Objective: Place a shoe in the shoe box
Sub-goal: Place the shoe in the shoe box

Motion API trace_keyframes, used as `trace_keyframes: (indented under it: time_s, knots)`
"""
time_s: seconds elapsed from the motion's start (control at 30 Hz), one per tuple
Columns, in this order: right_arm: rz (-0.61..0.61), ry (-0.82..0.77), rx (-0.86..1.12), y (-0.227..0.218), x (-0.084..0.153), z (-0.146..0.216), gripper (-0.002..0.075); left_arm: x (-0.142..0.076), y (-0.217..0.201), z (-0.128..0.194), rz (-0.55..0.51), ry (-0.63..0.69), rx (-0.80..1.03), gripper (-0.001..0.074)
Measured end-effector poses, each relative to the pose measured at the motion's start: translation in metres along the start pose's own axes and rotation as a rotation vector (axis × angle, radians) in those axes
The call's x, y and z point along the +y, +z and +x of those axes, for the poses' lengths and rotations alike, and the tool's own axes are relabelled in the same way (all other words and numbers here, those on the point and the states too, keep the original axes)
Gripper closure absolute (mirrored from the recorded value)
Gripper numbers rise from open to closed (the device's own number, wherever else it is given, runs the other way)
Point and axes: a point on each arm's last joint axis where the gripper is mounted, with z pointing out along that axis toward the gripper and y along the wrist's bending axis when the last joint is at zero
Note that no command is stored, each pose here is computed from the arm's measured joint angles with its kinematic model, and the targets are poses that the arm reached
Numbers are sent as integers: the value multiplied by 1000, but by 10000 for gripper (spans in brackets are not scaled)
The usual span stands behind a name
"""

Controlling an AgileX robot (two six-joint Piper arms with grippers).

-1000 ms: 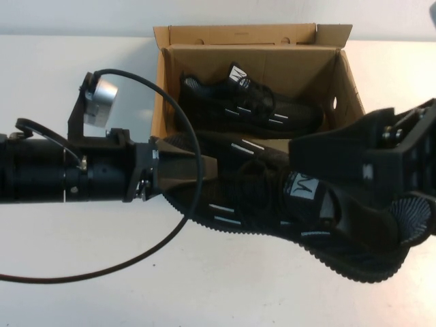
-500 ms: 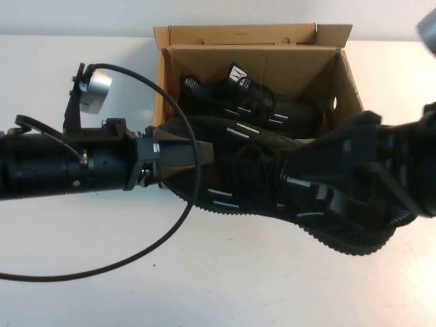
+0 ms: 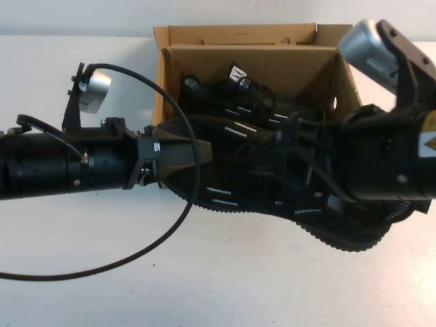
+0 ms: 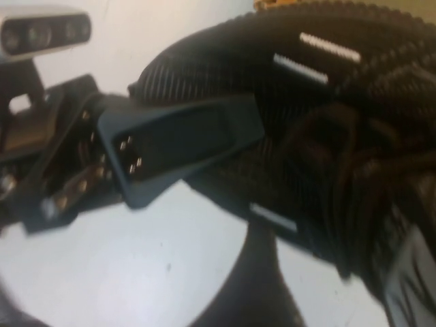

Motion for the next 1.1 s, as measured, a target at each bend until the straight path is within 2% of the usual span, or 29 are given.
trace_keyframes:
  time_s: [0.13, 0.23, 0.3, 0.4, 0.47, 0.53, 0.7, 0.77, 0.87, 0.97, 1.1]
  knots:
    - [2, 14, -4, 16, -1, -3, 214, 0, 0, 0, 1, -1, -2, 599]
    - [3, 27, 5, 26, -1, -4, 272, 0, 0, 0, 0, -3, -4, 599]
    - [7, 13, 17, 31, -2, -4, 363, 1, 0, -1, -6, 2, -6, 599]
    - [3, -32, 26, 35, -3, -4, 579, 1, 0, -1, -6, 14, -6, 600]
    - [0, -59, 30, 35, -3, -4, 669, 0, 0, 0, 2, 24, -3, 600]
    - [-2, -81, 31, 36, -3, -4, 707, -1, 0, 0, 8, 28, -1, 600]
    - [-3, -97, 31, 36, -3, -4, 724, -2, 0, 1, 20, 5, 15, 581]
    - [-3, -109, 34, 33, -3, -3, 725, -5, 0, 0, 43, -30, 29, 462]
    - [-4, -128, 39, 31, -3, -2, 726, -10, -1, 0, 85, -90, 53, 186]
    - [-4, -145, 48, 28, -3, -1, 726, -15, -1, -4, 108, -94, 65, 83]
    - [-3, -157, 58, 20, -2, 1, 727, -20, -2, -13, 108, -44, 61, 67]
